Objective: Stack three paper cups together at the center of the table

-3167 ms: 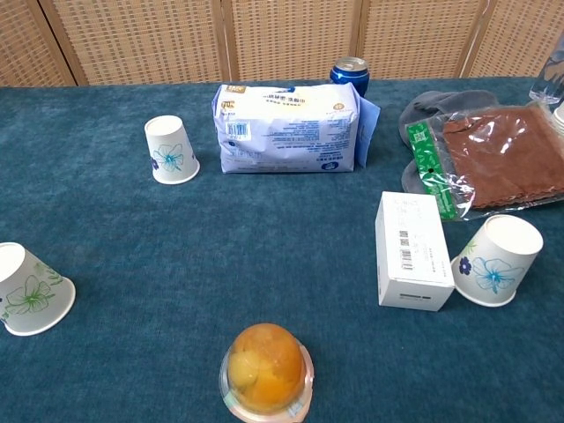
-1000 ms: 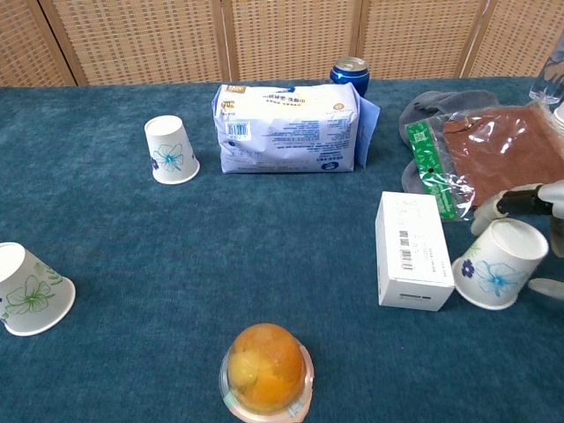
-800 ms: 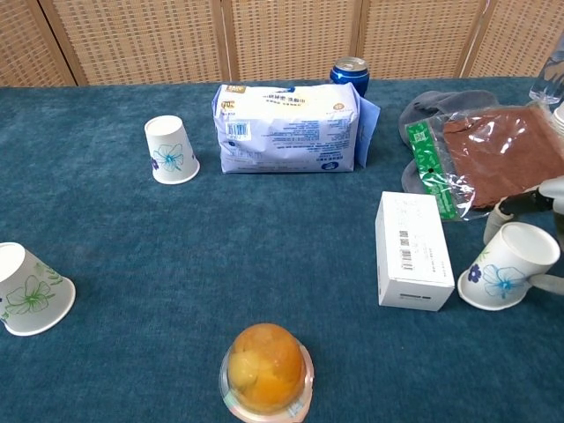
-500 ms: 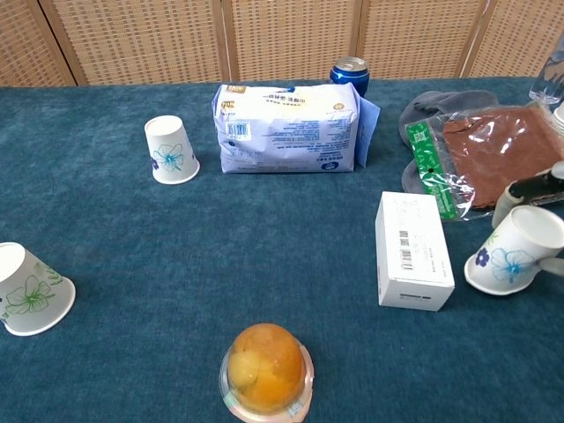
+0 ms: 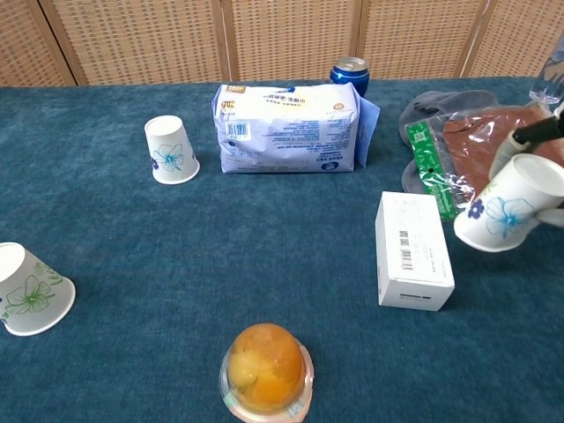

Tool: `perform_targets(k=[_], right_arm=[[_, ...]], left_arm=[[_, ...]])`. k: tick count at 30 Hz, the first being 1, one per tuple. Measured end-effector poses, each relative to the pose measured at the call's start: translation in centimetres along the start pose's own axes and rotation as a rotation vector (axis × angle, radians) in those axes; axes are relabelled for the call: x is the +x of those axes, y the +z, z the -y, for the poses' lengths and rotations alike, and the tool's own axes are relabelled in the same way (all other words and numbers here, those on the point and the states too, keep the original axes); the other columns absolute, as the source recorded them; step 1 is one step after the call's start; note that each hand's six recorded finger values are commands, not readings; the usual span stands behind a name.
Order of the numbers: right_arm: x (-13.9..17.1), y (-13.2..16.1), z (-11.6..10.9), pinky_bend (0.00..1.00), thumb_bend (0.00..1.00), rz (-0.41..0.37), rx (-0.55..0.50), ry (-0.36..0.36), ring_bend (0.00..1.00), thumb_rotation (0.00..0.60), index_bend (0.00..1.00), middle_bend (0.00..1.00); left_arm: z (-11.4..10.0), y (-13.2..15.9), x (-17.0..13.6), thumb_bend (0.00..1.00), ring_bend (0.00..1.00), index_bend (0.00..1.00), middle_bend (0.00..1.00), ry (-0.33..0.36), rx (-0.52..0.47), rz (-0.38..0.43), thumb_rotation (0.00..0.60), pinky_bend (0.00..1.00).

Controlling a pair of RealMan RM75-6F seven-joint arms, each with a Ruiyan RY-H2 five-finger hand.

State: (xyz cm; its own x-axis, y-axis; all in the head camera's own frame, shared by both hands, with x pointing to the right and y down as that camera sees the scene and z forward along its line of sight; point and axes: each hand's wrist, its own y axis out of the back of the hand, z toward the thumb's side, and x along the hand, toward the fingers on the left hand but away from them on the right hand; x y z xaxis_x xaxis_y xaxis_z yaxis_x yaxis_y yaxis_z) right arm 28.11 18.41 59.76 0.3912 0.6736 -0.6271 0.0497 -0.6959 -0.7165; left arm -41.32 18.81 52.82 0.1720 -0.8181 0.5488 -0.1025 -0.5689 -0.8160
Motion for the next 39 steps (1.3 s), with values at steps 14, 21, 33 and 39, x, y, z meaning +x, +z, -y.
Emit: perform_targets(k=[14,21,33,39], right_arm=[[-2.3,4.4,-1.6,0.54,0.41,-0.123,-0.018,-0.004,0.23,0.600,0.37,0.30],[-3.9,6.7,-1.7,0.54,0.41,-0.166,-0.014,0.001,0.23,0.600,0.37,0.30],[-6.4,9.3,-0.1,0.54,0.41,-0.198,0.012,0.052,0.23,0.600,0.37,0.30],[-7.4,10.2,0.7,0.54,0.41,-0.204,0.027,0.073,0.23,0.600,0.36,0.30]], left_arm=[[0.1,0.4,0.3,0.28,0.00,0.00,0.00,-0.008,0.004,0.010,0.600,0.02],[0.2,0.3,0.4,0.28,0.00,0.00,0.00,-0.011,0.002,0.014,0.600,0.02],[0.1,-0.1,0.4,0.28,0.00,0.00,0.00,-0.007,-0.005,0.006,0.600,0.02],[0.1,-0.2,0.4,0.28,0.00,0.00,0.00,-0.005,-0.006,0.007,0.600,0.02]])
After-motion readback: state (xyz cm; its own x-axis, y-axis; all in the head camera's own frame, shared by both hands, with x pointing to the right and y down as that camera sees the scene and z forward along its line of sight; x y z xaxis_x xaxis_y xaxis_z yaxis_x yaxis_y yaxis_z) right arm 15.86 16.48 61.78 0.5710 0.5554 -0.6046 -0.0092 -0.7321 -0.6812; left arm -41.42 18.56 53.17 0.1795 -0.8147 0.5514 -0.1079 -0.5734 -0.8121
